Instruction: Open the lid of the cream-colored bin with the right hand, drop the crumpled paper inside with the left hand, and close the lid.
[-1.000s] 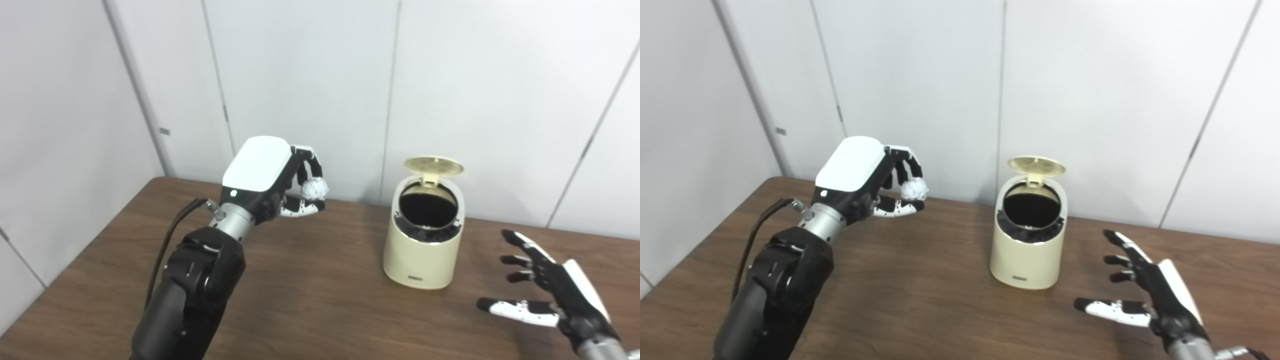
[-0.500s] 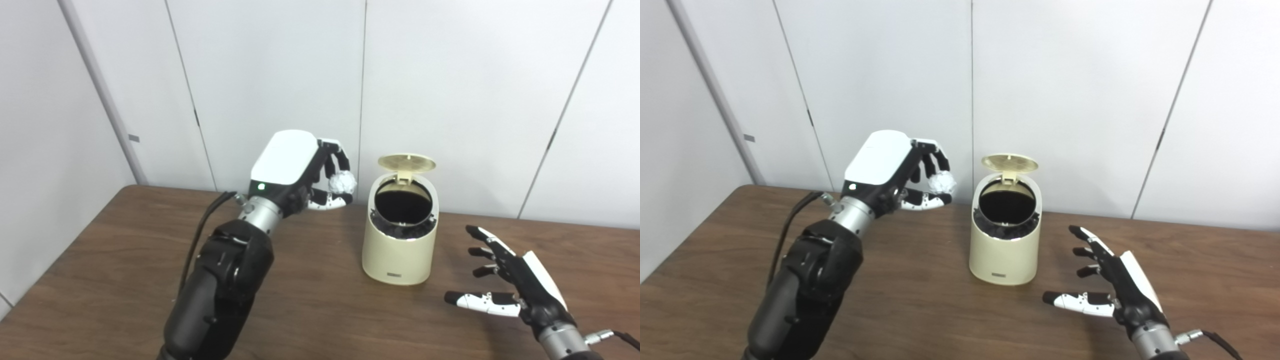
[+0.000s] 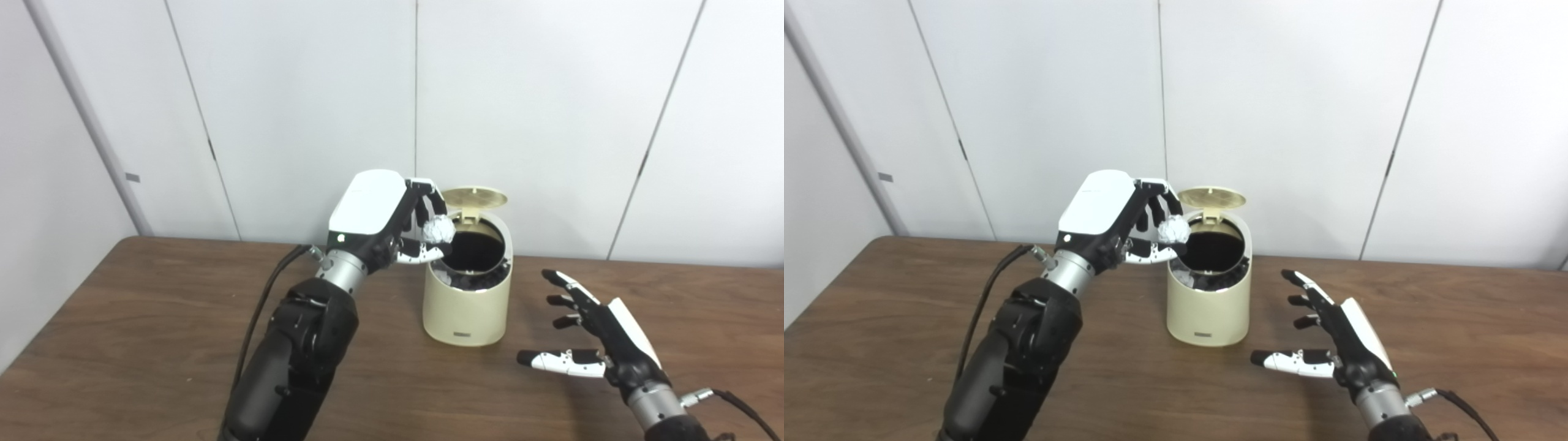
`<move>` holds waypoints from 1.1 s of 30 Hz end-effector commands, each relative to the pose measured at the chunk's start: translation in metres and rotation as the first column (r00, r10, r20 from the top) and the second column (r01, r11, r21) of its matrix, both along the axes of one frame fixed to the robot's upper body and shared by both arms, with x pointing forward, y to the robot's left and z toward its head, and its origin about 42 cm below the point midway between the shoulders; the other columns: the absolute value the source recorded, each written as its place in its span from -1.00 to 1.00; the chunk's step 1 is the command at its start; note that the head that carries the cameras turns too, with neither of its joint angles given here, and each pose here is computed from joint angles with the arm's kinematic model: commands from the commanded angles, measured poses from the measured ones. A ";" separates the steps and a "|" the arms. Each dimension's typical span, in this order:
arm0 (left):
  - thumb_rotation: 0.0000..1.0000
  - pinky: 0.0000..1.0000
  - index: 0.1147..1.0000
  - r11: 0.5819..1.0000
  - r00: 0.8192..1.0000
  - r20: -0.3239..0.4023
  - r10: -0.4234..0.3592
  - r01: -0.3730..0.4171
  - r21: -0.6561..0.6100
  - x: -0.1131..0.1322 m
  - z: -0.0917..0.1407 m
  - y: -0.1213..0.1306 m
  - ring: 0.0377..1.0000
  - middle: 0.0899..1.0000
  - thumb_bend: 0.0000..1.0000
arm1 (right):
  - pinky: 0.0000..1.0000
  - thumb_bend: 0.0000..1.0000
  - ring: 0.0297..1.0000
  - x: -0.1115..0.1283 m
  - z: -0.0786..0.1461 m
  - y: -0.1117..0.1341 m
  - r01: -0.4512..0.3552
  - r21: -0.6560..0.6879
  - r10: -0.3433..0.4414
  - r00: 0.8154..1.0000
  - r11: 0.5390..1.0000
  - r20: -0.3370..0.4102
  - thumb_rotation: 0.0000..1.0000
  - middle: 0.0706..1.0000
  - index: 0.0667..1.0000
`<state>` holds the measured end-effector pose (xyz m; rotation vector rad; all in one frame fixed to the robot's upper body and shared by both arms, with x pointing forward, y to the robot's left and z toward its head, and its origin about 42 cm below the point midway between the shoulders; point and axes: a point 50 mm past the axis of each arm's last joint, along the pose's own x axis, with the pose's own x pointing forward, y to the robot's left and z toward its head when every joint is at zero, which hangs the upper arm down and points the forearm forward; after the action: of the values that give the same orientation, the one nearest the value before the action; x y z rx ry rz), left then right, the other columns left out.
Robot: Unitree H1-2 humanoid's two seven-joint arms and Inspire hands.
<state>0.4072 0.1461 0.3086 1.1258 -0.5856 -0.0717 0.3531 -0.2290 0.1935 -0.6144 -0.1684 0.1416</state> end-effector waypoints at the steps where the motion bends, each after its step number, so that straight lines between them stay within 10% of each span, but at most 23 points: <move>1: -1.00 -0.44 -0.04 0.999 0.994 0.110 -0.027 0.029 -0.017 0.004 0.029 -0.009 -0.35 -0.20 -0.01 | 0.32 0.45 0.65 0.007 0.021 0.004 -0.007 0.008 0.007 0.995 1.000 0.097 -0.45 0.83 0.77; 33: -1.00 -0.33 -0.05 0.986 0.959 0.274 -0.073 0.028 0.164 0.046 -0.033 -0.039 -0.30 -0.24 -0.01 | 0.28 0.46 0.62 0.003 0.022 -0.001 -0.003 -0.004 0.004 0.994 1.000 0.108 -0.41 0.82 0.78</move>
<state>0.4473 0.1106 0.2522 1.2904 -0.8050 -0.0492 0.3537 -0.2306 0.1949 -0.6215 -0.1752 0.1314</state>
